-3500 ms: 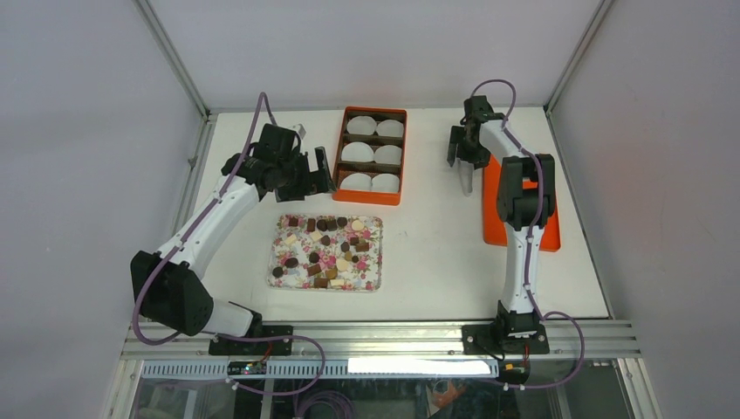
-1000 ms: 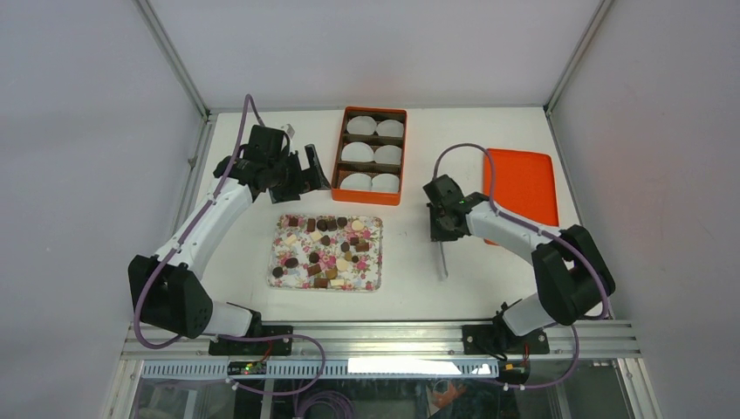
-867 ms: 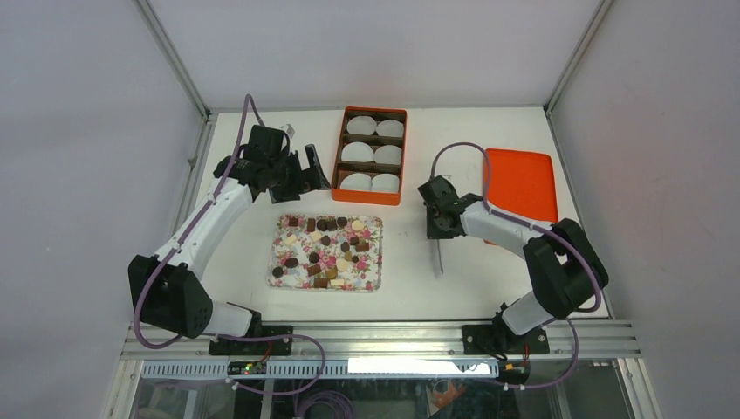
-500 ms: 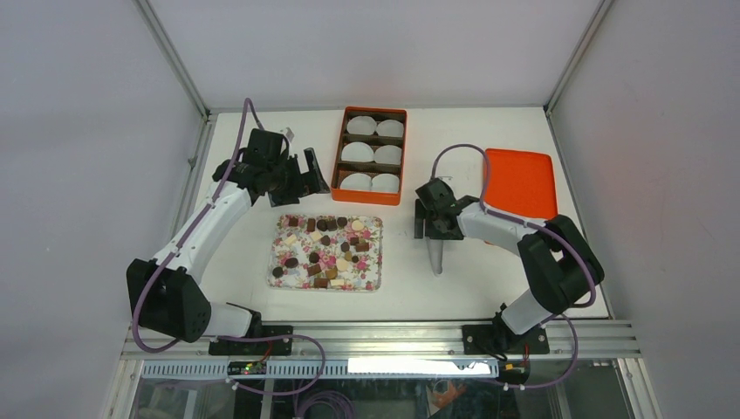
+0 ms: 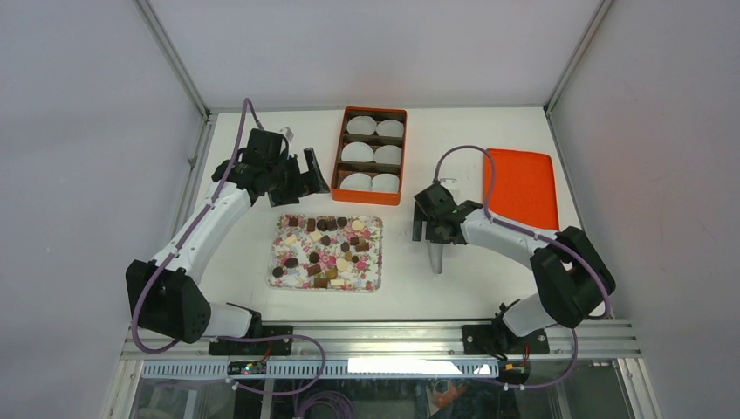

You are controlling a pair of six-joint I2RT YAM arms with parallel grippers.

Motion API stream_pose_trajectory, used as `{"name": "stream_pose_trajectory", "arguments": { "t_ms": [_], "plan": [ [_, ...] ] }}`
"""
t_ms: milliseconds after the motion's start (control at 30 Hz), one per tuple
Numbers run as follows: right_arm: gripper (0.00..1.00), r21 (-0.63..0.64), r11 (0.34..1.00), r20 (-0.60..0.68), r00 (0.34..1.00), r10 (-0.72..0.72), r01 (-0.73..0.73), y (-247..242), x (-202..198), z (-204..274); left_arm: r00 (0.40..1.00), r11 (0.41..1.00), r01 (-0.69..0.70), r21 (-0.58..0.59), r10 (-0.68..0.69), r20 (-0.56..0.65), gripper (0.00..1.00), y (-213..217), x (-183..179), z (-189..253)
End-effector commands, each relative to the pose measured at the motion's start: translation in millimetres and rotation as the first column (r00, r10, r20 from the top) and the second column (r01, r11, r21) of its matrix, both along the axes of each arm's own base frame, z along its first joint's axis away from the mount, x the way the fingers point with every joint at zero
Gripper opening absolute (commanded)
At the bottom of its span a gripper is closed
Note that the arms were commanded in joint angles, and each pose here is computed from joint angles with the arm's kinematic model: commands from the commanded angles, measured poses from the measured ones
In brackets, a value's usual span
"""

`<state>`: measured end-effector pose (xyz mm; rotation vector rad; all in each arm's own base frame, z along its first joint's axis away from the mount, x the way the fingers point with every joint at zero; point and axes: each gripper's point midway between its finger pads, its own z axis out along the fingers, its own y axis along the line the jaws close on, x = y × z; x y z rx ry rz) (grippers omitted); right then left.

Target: Pack the chocolate

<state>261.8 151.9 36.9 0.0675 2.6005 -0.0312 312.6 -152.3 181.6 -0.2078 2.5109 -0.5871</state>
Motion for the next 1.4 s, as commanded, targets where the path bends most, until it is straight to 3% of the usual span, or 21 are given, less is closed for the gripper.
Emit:
{"name": "stream_pose_trajectory", "arguments": {
  "t_ms": [0, 100, 433, 633, 933, 1233, 1367],
  "plan": [
    [0.92, 0.004, 1.0, 0.103, 0.995, -0.015, 0.015, 3, 5, 16, 0.998, 1.0, -0.002, -0.03, 0.004, 0.066, 0.99, -2, 2, 18],
    [0.92, -0.046, 0.999, 0.102, 0.995, 0.012, -0.007, 0, 5, 15, 0.998, 1.0, -0.004, -0.026, 0.006, 0.066, 0.99, -1, 1, 16],
    [0.89, 0.001, 1.0, 0.041, 0.999, 0.01, -0.01, 11, -1, -3, 0.997, 1.0, -0.013, -0.015, 0.014, 0.069, 0.99, 3, -2, 15],
    [0.75, -0.002, 1.0, 0.024, 0.999, 0.021, -0.021, 15, 1, -16, 0.997, 1.0, -0.015, -0.01, 0.016, 0.07, 0.99, 4, -2, 14],
    [0.65, 0.006, 1.0, 0.02, 1.0, 0.015, -0.016, 15, 12, -22, 0.998, 1.0, -0.016, -0.01, 0.017, 0.067, 0.99, 3, -1, 13],
    [0.67, -0.005, 1.0, -0.002, 1.0, 0.024, -0.024, 11, 15, -30, 0.998, 1.0, -0.015, -0.008, 0.015, 0.062, 0.99, 3, -1, 12],
    [0.52, 0.004, 1.0, -0.005, 1.0, 0.029, -0.029, 13, 15, -29, 0.998, 1.0, -0.016, -0.007, 0.016, 0.062, 0.99, 3, 0, 11]
  ]
}}
